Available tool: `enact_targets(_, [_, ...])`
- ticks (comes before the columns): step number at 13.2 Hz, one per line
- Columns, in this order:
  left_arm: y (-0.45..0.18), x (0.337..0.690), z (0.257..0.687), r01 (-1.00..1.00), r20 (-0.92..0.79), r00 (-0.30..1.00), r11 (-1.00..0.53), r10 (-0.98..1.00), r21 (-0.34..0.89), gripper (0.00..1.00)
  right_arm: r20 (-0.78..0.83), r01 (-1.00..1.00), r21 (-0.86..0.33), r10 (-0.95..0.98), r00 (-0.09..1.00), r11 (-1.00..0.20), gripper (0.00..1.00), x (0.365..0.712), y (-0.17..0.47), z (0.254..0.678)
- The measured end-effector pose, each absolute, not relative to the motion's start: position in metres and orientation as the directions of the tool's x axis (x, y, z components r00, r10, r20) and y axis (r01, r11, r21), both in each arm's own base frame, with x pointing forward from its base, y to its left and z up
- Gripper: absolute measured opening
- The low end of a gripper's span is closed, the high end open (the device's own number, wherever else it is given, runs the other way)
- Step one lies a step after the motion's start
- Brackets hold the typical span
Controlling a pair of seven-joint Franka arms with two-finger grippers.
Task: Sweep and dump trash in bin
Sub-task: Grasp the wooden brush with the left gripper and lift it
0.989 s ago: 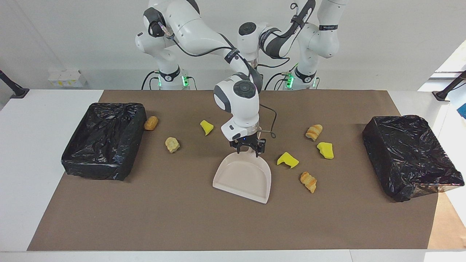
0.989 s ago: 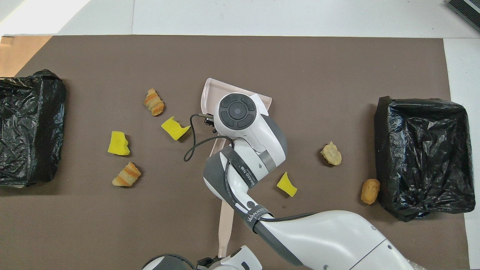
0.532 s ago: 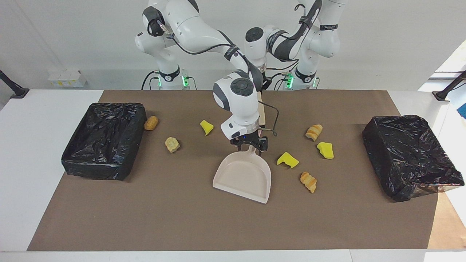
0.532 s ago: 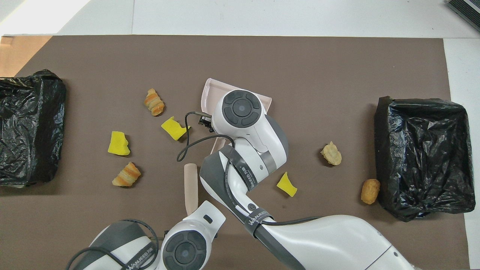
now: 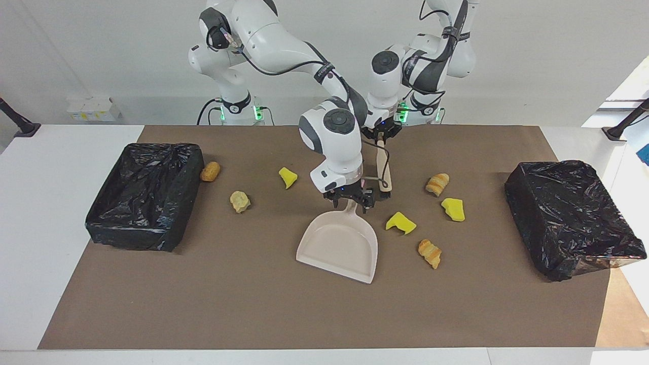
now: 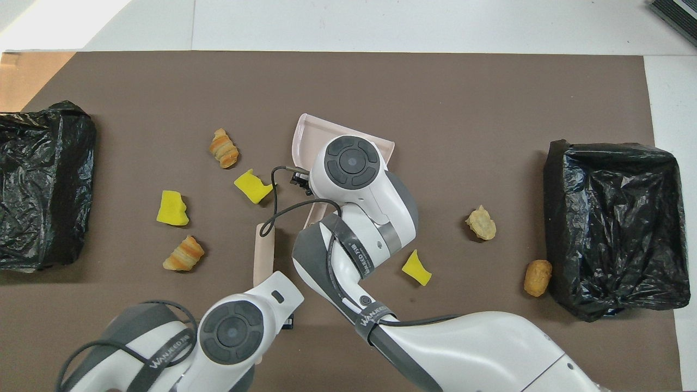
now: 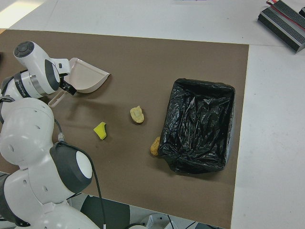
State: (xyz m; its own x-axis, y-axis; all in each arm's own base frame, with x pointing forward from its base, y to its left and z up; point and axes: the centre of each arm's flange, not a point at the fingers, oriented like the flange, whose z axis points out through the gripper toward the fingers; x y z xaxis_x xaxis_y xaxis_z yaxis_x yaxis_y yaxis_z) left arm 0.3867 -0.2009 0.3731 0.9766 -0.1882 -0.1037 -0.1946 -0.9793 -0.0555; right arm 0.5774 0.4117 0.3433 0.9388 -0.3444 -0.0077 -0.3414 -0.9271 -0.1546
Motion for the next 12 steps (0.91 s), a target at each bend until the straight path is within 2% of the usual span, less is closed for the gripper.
enact_targets(1, [-0.188, 0.396, 0.376, -0.211, -0.092, 0.974, -0.976, -0.206, -0.046, 0.27, -0.01, -0.341, -0.152, -0.343, 0.939, -0.928, 0.81, 0.576, 0.412, 0.341])
enact_targets(2, [-0.176, 0.406, 0.382, -0.221, -0.08, 0.973, -0.974, -0.218, -0.039, 0.27, -0.01, -0.341, -0.152, -0.343, 0.939, -0.928, 0.81, 0.576, 0.412, 0.34])
enact_targets(5, [-0.154, 0.449, 0.415, -0.223, -0.064, 0.973, -0.975, -0.221, -0.027, 0.27, 0.001, -0.34, -0.166, -0.345, 0.939, -0.926, 0.41, 0.577, 0.413, 0.342])
enact_targets(6, [-0.157, 0.463, 0.427, -0.224, -0.083, 0.972, -0.974, -0.221, -0.027, 0.27, 0.004, -0.339, -0.169, -0.345, 0.939, -0.925, 0.33, 0.577, 0.413, 0.343])
enact_targets(9, [-0.156, 0.501, 0.448, -0.231, -0.094, 0.969, -0.973, -0.228, -0.023, 0.27, 0.017, -0.339, -0.186, -0.348, 0.937, -0.922, 0.33, 0.579, 0.412, 0.357])
enact_targets(12, [-0.14, 0.53, 0.454, -0.197, -0.076, 0.977, -0.98, -0.197, 0.018, 0.27, 0.027, -0.285, -0.183, -0.294, 0.955, -0.941, 0.33, 0.574, 0.406, 0.395])
